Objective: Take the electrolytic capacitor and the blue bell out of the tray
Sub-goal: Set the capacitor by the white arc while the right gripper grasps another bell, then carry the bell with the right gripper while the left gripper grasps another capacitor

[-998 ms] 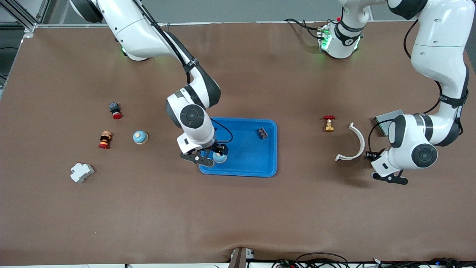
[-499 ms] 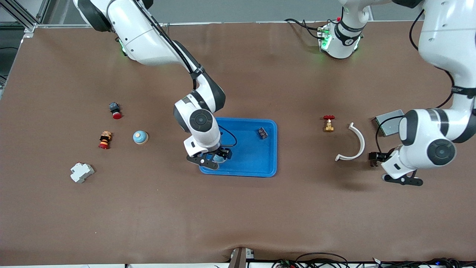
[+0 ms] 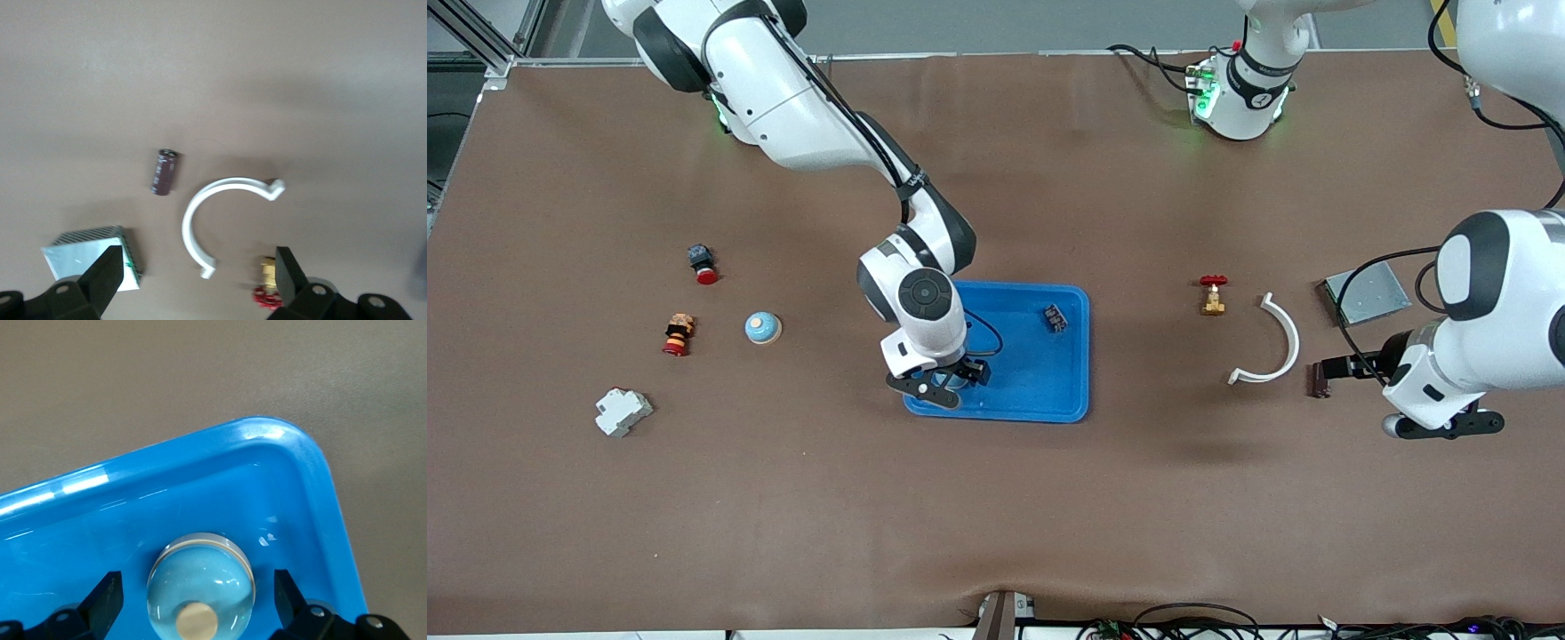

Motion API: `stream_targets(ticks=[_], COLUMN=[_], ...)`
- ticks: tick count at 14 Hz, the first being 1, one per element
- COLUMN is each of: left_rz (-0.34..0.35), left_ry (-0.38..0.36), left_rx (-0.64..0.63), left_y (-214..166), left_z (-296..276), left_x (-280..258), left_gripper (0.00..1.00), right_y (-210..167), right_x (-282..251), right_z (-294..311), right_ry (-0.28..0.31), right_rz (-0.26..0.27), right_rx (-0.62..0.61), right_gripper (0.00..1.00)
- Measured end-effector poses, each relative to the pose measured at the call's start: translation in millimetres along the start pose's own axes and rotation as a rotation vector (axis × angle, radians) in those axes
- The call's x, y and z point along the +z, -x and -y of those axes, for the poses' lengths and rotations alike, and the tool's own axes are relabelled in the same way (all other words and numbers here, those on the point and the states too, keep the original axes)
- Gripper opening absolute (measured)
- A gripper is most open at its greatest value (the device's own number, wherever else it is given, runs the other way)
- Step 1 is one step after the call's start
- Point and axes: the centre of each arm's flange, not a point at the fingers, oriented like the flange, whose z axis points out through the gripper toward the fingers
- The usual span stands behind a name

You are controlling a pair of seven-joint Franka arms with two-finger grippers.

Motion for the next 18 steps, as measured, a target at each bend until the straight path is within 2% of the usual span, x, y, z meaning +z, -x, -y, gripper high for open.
stream_targets(ticks=[5,8,9,11,16,18], left_rz=[-0.023,-0.028,-0.038,-0.057,-0.097,-0.122], left_ry=[0.093,0.12,0.128,0.137,0.169,0.152], left_rx=[-0.249,-0.372,-0.405,-0.47,-0.552,-0.568], left_y=[22.5,37.7,42.8,54.4,83.9,91.9], left_z=[-56.9,-107.9,-126.1,-162.7,-250.4,-282.7], left_x=[-37.4,-48.8,-50.4,-51.6,-37.4,-15.6], left_gripper=[1.0,1.0,1.0,1.0,1.0,1.0], right_y=[3.5,8.6,8.7,7.3,2.7,1.0], right_x=[-1.2,-0.8,-0.7,-3.4,-8.6,-18.5], right_z=[3.7,6.7,6.8,7.4,8.6,9.9], right_ry=[-0.003,-0.001,0.002,0.004,0.002,0.025], right_rz=[-0.003,-0.005,-0.009,-0.014,-0.021,-0.009], right_rx=[-0.007,-0.017,-0.023,-0.024,-0.019,-0.017], right_gripper=[1.0,0.94,0.89,0.66,0.65,0.65])
